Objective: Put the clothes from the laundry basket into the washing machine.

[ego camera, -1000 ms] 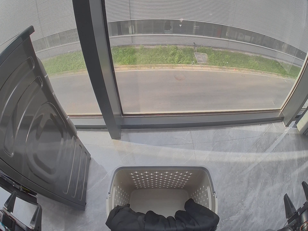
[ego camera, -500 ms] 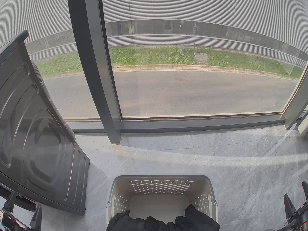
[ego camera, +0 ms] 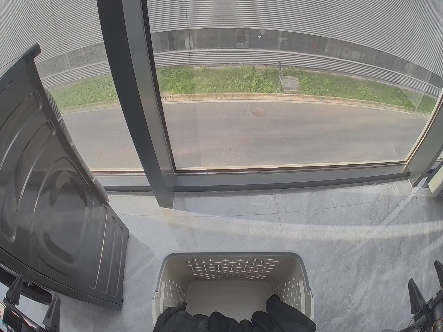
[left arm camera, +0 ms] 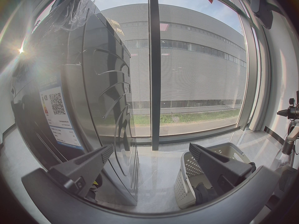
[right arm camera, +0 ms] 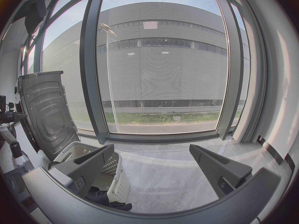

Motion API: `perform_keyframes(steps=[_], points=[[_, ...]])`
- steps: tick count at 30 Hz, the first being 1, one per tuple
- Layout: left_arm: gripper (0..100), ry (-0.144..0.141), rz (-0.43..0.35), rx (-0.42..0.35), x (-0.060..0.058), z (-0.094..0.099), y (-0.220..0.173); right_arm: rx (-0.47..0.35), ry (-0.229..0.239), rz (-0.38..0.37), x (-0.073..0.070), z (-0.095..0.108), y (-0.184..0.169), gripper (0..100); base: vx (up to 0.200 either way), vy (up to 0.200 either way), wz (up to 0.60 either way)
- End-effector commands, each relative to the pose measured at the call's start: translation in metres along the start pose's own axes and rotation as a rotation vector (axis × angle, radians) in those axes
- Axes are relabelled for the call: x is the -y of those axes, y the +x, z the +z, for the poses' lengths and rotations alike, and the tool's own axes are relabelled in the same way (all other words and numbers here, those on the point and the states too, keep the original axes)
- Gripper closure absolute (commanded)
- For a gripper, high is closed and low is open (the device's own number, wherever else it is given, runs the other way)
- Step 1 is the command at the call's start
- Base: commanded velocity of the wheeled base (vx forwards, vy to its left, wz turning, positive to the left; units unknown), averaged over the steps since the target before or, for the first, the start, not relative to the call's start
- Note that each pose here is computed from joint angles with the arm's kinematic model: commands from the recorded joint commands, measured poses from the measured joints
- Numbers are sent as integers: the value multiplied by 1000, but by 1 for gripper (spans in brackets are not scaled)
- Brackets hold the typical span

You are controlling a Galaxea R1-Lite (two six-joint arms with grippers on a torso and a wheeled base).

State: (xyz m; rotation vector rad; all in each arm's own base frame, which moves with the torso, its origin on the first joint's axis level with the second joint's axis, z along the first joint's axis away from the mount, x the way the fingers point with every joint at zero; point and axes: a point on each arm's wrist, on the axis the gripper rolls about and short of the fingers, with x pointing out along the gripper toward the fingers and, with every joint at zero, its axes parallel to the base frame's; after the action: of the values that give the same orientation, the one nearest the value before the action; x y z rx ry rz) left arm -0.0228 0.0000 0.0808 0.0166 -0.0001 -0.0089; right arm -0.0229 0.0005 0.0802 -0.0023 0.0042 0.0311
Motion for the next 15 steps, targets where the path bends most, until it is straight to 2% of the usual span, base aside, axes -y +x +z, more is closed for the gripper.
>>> perform_keyframes(steps=[1,15], points=[[0,0,0,2,0,-5,0,-2,1,1,0,-5,0,0,0,0,0],[0,0,0,2,0,-5,0,-2,-1,1,0,-5,0,0,0,0,0]])
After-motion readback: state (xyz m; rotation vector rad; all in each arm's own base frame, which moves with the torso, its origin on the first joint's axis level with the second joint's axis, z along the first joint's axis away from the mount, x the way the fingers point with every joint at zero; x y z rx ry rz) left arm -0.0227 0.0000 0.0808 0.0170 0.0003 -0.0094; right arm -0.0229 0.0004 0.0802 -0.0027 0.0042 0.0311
